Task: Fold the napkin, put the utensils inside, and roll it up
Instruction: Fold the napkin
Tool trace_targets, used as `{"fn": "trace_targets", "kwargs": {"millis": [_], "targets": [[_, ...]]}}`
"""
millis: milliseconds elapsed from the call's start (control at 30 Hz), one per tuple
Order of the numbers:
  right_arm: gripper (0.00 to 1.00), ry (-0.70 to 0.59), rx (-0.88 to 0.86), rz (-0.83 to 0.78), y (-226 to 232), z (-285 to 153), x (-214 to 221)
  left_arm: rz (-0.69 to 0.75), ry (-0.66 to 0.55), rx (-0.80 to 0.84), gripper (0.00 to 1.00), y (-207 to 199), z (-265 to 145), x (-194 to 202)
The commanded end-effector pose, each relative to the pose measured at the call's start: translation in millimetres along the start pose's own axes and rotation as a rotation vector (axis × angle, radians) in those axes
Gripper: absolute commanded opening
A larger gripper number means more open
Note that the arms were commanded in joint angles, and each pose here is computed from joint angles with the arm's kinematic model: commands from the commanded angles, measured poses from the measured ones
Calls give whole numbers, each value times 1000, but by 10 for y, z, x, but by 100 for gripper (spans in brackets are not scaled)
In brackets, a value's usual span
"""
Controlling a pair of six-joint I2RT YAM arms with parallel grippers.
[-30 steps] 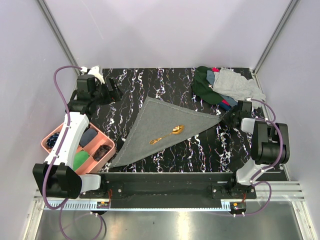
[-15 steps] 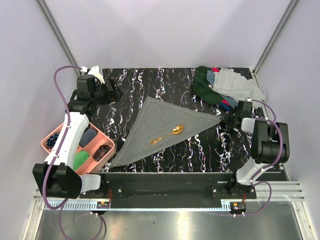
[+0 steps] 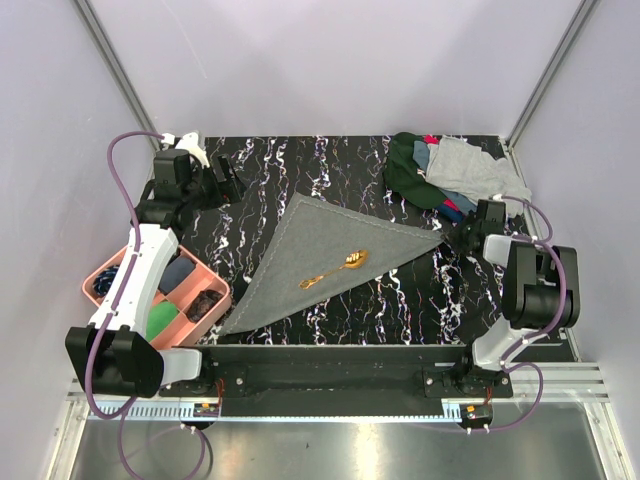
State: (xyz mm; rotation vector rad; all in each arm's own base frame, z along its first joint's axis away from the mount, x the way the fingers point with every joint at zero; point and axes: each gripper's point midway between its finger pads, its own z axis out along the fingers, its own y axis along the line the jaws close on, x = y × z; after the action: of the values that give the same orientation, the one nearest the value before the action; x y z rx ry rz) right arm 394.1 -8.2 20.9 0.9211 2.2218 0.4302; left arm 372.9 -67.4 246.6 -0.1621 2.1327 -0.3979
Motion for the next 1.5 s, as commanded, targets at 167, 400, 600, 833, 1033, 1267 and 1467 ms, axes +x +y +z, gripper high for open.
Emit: {"fn": "trace_targets", "kwargs": {"millis": [167, 400, 600, 833, 1033, 1267, 1467], "targets": [[0, -94, -227, -90, 686, -417, -337, 16, -72, 61, 93, -168, -96, -243], [0, -83, -354, -173, 1190, -630, -76, 12, -71, 67, 93, -174, -87, -240], [0, 12, -477, -255, 1678, -781, 477, 10, -69, 72, 93, -185, -90, -233], [0, 125, -555, -306, 2007, -940, 1087, 8, -72, 79, 93, -201, -101, -239], [0, 198, -604, -319, 2207, -1064, 1501, 7, -71, 82, 93, -206, -104, -234], [0, 274, -649, -357, 2404, -1170, 1901, 5, -77, 87, 93, -221, -125, -247], [0, 317, -670, -381, 2512, -1205, 2108, 5, -81, 94, 93, -236, -138, -260]]}}
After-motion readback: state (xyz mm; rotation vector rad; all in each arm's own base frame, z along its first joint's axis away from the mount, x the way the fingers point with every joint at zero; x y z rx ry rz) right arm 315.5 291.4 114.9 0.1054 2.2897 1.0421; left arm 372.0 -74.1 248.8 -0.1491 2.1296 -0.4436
